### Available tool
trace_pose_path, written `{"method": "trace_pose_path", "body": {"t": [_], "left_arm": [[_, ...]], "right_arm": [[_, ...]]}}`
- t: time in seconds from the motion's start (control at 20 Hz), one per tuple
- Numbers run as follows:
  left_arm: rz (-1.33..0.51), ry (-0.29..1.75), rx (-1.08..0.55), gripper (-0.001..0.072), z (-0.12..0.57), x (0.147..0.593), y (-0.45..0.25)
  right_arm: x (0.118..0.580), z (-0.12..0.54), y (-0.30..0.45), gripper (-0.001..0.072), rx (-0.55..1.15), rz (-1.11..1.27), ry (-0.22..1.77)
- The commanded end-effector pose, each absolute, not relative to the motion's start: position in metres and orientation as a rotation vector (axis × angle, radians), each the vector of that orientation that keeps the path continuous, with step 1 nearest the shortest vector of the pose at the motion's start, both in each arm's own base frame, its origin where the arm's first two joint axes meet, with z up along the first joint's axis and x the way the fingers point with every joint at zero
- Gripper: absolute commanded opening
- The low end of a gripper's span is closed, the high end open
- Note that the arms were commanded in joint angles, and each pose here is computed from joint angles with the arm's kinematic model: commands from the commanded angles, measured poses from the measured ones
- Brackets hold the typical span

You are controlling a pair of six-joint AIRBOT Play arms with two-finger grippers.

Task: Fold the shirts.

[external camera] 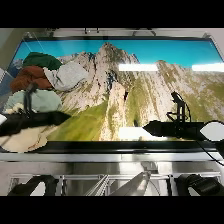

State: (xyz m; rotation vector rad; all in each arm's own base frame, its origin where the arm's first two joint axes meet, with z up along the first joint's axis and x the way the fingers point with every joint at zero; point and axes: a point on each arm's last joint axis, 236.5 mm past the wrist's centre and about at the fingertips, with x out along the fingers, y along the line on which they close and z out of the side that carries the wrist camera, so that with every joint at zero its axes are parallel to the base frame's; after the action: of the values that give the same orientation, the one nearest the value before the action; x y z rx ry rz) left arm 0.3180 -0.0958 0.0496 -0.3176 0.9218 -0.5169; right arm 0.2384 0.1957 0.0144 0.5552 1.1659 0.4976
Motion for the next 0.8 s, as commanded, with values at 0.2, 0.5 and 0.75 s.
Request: {"method": "trace_pose_path", "body": {"t": [0.2, 0.5, 0.75], "left_arm": [[-0.25, 0.797, -0.309, 0.0717, 0.092, 0.492, 0.048], [-0.335, 1.037, -0.452, 0.0716, -0.017, 0.548, 0.054], [-0.352, 1.074, -0.443, 0.0715, -0.057, 0.582, 0.034]], "right_arm": [[0.246, 0.016, 0.194, 0.0153, 0.563, 0.484, 1.139], [0.246, 0.015, 0.194, 0.0318, 0.562, 0.484, 1.14], [0.246, 0.014, 0.194, 0.0318, 0.562, 0.483, 1.144]]}}
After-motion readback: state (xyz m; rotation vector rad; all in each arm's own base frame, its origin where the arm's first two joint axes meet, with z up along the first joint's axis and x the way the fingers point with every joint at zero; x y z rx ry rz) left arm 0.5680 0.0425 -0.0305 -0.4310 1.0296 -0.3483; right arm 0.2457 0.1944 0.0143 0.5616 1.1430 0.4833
